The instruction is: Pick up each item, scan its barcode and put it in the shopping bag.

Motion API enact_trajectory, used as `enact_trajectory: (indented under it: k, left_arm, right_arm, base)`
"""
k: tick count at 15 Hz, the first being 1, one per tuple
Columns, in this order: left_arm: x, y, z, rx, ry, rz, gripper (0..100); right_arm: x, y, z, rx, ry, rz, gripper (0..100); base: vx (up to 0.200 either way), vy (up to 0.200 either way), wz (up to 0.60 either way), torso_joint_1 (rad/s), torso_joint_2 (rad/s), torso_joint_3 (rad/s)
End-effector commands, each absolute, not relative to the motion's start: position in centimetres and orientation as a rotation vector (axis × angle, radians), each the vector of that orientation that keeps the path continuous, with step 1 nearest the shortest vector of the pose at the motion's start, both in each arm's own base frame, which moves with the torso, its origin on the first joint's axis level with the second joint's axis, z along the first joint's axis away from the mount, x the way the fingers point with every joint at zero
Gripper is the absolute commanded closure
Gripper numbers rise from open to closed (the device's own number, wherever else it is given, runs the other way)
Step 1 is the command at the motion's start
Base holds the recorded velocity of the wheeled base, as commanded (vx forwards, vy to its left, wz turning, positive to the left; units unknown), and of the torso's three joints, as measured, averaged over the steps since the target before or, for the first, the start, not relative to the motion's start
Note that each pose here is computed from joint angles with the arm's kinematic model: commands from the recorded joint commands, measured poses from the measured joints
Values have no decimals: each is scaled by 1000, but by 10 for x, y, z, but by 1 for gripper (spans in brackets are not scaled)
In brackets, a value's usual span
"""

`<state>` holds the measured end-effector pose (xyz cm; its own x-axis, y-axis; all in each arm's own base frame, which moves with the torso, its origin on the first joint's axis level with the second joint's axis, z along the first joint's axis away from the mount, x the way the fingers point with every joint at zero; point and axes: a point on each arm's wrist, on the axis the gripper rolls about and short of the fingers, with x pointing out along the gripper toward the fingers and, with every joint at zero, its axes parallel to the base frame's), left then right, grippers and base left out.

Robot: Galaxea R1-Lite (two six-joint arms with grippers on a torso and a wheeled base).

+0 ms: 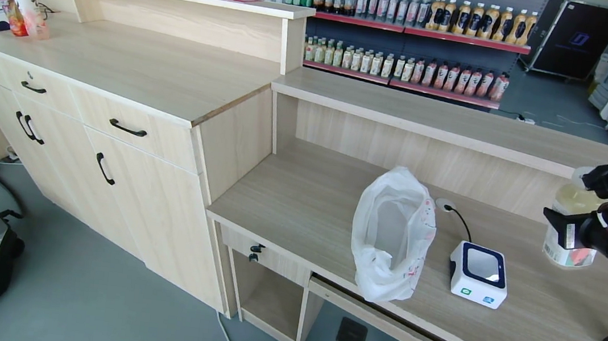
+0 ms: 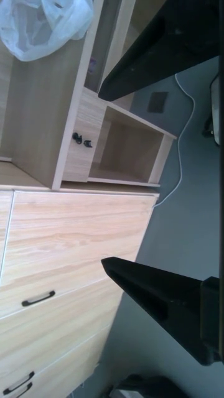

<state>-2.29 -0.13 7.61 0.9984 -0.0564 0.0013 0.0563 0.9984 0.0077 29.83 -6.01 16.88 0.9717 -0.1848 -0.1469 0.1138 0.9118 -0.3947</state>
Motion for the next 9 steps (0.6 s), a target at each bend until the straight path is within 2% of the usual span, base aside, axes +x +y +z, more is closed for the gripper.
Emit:
enact_trajectory:
  k: [1,3,7,9]
  left_arm:
    - [-23,-1,76,8,-2,-57,0]
    - [-23,-1,76,8,-2,-57,0]
    - [-23,-1,76,8,-2,-57,0]
    - [-23,-1,76,8,-2,-57,0]
  right_arm:
    - [294,-51,174,-403,143,-143,100]
    - [294,-45,176,-419,108,-125,100]
    - [306,-22,174,-430,6,-84,100]
    - [324,-11,158,-432,2,-60,100]
  base:
    - [0,0,0,0,0,0]
    - [0,0,0,0,0,0]
    - [0,0,600,6,1,2]
    - [0,0,600,2,5,0]
